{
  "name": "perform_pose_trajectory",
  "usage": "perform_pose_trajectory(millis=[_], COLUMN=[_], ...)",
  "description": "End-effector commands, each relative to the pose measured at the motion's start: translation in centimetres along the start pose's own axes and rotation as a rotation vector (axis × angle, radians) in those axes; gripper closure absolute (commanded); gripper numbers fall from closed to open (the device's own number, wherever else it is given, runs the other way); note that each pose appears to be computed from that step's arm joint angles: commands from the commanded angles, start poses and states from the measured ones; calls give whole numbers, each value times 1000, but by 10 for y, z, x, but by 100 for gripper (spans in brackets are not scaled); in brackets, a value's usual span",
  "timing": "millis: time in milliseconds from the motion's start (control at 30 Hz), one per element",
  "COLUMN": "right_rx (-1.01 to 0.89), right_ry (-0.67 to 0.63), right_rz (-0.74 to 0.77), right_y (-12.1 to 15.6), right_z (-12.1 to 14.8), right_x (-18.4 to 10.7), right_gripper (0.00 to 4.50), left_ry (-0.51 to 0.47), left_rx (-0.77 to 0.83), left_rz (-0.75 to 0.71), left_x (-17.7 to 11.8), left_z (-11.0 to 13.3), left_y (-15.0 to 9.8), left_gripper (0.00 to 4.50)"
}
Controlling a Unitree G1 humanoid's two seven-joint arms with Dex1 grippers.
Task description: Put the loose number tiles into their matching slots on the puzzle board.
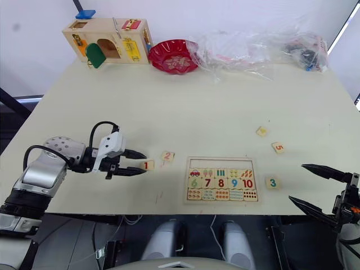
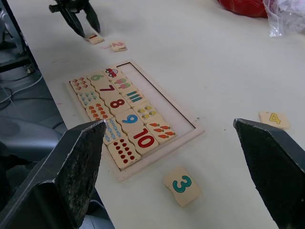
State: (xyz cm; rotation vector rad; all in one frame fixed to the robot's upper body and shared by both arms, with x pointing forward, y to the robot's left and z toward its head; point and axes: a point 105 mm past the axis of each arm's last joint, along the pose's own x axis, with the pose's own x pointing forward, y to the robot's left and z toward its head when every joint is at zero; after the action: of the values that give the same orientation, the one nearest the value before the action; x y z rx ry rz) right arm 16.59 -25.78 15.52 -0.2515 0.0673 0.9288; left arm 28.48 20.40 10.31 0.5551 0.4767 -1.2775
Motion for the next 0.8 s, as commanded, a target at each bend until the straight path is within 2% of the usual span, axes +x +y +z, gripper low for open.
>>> perform_pose_trajectory(millis=[33,200,800], right_rx=[-34,-32,-33], right_ry=[-14,-16,-19], right_rz=[-1,-4,0], right_y=[3,4,3], right_z=[6,5,4], right_x=[1,1,5], right_gripper=[0,0,0], left_ry=[8,33,14], left_rx=[26,36,39], left_rz=[6,11,38], left_x=[-2,-3,-3], left_z=[1,-5,-4], left_y=[0,0,3], left_gripper=[280,280,280])
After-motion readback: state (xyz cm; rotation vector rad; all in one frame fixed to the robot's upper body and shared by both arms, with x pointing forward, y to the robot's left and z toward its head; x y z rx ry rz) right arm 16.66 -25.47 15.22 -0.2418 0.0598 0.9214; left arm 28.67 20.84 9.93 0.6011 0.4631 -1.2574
